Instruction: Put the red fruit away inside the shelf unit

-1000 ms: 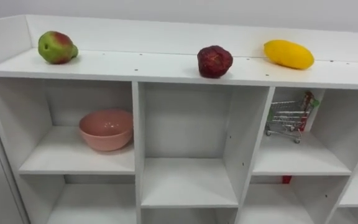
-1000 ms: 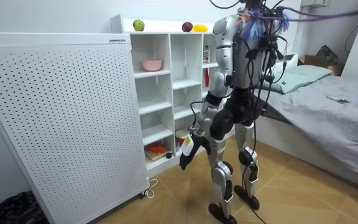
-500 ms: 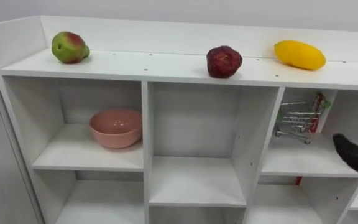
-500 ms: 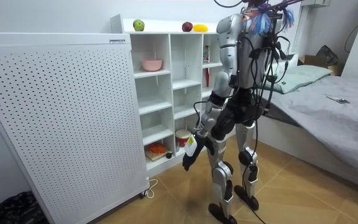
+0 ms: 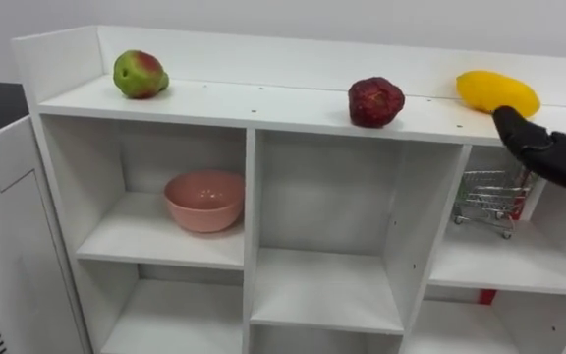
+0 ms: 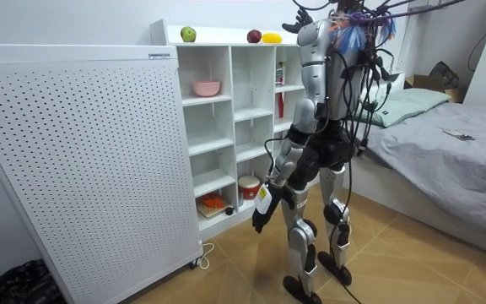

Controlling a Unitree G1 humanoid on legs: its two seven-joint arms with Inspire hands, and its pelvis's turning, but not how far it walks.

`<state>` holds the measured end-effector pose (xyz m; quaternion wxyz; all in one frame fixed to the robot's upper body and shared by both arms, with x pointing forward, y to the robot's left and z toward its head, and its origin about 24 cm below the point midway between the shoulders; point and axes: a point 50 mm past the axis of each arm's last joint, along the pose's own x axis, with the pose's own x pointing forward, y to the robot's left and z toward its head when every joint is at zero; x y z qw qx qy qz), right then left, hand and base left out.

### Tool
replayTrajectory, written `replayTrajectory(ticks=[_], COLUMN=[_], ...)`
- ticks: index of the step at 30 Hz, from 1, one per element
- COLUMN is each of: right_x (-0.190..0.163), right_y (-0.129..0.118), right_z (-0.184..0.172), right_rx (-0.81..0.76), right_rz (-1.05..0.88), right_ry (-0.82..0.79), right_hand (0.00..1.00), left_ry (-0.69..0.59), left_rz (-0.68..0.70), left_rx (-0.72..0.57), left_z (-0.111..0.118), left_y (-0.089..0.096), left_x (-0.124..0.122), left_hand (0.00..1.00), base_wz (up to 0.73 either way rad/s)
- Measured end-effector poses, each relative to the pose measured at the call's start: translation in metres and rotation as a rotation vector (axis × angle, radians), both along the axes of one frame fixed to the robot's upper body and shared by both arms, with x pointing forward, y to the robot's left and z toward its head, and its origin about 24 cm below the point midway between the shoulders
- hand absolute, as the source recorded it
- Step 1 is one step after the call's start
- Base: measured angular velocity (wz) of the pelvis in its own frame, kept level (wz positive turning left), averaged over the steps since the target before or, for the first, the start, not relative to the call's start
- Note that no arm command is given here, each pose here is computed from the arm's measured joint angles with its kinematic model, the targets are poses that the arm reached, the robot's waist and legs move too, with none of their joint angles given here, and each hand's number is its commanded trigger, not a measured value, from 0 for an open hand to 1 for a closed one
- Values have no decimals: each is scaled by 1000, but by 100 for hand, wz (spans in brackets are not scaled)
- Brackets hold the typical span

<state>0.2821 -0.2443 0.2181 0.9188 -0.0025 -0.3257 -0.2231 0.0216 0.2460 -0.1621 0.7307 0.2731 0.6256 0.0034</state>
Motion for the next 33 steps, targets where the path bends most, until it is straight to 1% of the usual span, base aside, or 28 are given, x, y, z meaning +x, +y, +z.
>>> replayTrajectory(ticks=[4,9,13,16,20,27,30,33], right_x=[3,5,10,23,35,39,41,46], right_y=[-2,-4,3,4,1,3,5,9], right_z=[11,11,21,21,19,17,16,9], right_rx=[-12,-24,-25,18,40,73,66,30], right_rz=[1,1,76,149,195,258,270,296], right_ry=[-25,-12,-38,6,64,92,104,155], right_hand=[0,0,0,0,0,0,0,0], left_ry=[-4,-12,-4,-5,1,7,8,6], left_rz=[-2,-5,-19,-28,-46,-42,-42,-43], left_rx=[3,8,24,32,34,40,41,41], left_z=[0,1,2,3,4,5,5,5], left_y=[1,2,6,7,8,9,9,9], left_x=[1,4,3,7,9,9,8,9], left_hand=[0,0,0,0,0,0,0,0], base_wz=[2,2,0,0,3,5,3,2])
